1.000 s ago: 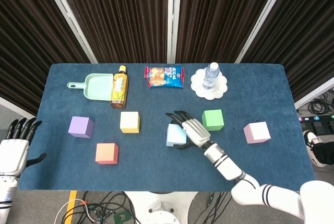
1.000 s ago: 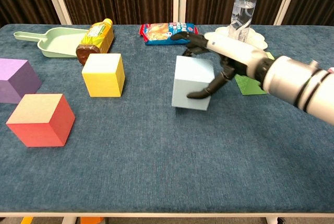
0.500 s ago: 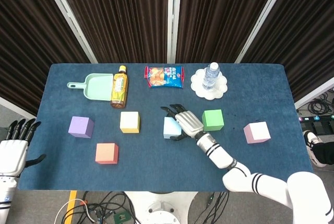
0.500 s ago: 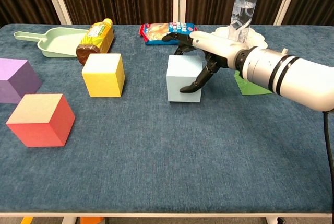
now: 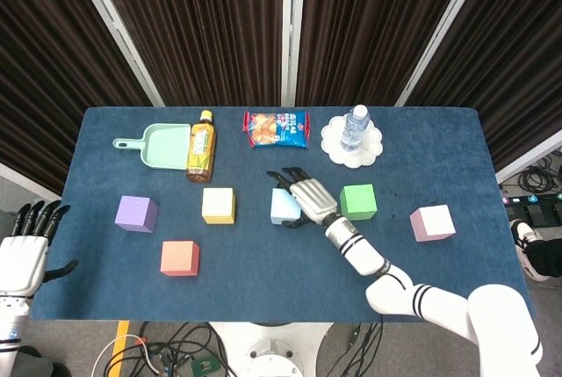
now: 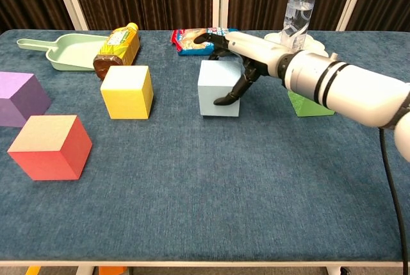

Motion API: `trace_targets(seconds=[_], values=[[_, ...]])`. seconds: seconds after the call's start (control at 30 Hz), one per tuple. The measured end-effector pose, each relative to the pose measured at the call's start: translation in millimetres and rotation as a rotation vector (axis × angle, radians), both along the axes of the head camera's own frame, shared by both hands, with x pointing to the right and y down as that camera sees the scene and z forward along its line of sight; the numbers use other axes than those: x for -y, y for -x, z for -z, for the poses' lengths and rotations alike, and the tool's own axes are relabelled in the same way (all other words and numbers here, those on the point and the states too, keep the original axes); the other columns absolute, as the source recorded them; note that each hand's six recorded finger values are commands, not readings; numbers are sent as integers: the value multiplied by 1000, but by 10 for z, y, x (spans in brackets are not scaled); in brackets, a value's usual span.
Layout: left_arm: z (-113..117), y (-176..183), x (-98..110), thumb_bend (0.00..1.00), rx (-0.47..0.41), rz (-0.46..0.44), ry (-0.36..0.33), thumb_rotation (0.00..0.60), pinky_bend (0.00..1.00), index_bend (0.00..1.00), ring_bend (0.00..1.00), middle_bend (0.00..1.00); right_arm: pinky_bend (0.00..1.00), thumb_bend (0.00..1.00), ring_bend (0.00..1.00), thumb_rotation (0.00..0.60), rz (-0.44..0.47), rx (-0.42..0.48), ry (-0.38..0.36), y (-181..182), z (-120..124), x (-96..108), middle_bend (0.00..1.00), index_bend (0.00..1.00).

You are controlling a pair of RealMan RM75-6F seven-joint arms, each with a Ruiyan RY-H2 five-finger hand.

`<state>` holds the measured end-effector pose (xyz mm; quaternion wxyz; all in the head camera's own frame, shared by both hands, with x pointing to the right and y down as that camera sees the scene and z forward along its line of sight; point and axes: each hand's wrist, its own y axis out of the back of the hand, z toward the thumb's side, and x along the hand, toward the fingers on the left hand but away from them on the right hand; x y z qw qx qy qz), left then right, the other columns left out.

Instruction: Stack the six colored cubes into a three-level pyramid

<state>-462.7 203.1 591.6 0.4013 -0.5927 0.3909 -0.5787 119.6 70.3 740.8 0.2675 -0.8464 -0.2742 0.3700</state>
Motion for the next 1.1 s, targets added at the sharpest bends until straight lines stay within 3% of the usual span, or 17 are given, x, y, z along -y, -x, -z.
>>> trace_targets(seconds=[0.37, 0.73, 0.83, 1.0, 1.1], values=[[-20, 3, 37, 0, 0, -3, 4, 600, 32, 128, 21, 71, 0, 124, 24, 600, 11, -12, 24, 125, -103, 43, 318, 13], [31, -101, 218, 0, 4, -69, -25, 600, 32, 129, 21, 71, 0, 124, 0, 600, 42, -16, 53, 92, -79, -42, 83, 0], [51, -188, 316, 0, -13, -105, -37, 600, 32, 129, 21, 71, 0, 124, 0, 600, 31, 10, 45, 30, 34, -46, 67, 0], [78, -402, 569, 0, -68, -182, -49, 600, 32, 135, 21, 72, 0, 123, 0, 600, -14, 64, -16, -224, 427, 71, 67, 0], [85, -599, 765, 0, -122, -233, -52, 600, 43, 185, 93, 181, 0, 118, 0, 600, -36, 66, -60, -446, 680, 158, 73, 0]])
